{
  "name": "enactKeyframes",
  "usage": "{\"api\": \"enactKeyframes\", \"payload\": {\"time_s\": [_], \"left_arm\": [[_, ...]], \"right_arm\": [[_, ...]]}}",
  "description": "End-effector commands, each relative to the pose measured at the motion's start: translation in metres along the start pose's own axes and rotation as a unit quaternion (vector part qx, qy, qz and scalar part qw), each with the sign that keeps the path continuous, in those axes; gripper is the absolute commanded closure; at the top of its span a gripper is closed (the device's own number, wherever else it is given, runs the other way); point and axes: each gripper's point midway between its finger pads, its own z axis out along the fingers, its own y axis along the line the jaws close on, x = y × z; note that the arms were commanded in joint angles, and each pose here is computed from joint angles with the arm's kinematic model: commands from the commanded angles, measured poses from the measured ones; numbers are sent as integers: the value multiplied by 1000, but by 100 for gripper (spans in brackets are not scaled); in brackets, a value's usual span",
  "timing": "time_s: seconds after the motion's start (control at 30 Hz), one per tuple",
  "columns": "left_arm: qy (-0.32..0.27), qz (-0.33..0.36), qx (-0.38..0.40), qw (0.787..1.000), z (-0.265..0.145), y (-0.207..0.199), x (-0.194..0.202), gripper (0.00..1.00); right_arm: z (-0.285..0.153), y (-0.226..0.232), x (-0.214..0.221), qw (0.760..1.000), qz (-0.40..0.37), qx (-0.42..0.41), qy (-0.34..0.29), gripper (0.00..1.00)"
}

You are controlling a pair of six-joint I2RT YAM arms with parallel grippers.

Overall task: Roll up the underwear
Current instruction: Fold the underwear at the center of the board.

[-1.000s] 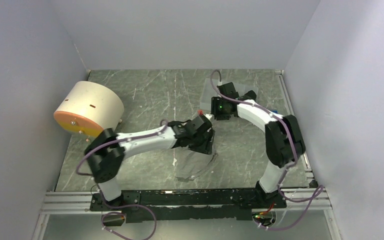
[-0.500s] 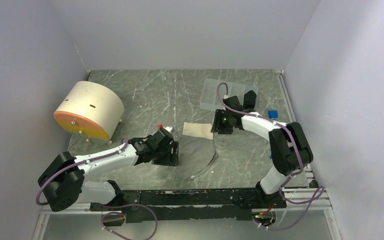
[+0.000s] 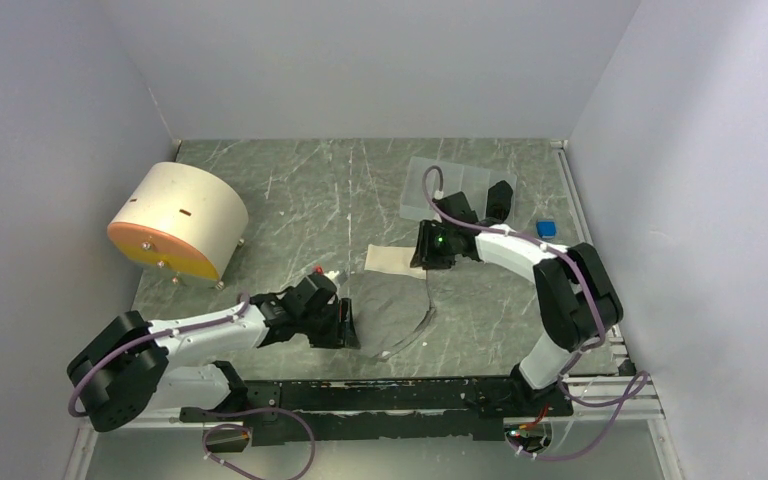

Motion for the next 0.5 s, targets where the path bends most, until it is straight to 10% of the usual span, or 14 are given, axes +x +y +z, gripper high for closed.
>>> {"api": "enactKeyframes", "payload": {"time_s": [0.0,0.47], "left_arm": [[12,-8,44,999,5,-15,5,47],[23,-33,31,999,14,-5,29,83]], "right_arm": [[-22,34,4,998,-27,-44,-19,61],[16,107,-4,992,-96,-71,-25,82]]}}
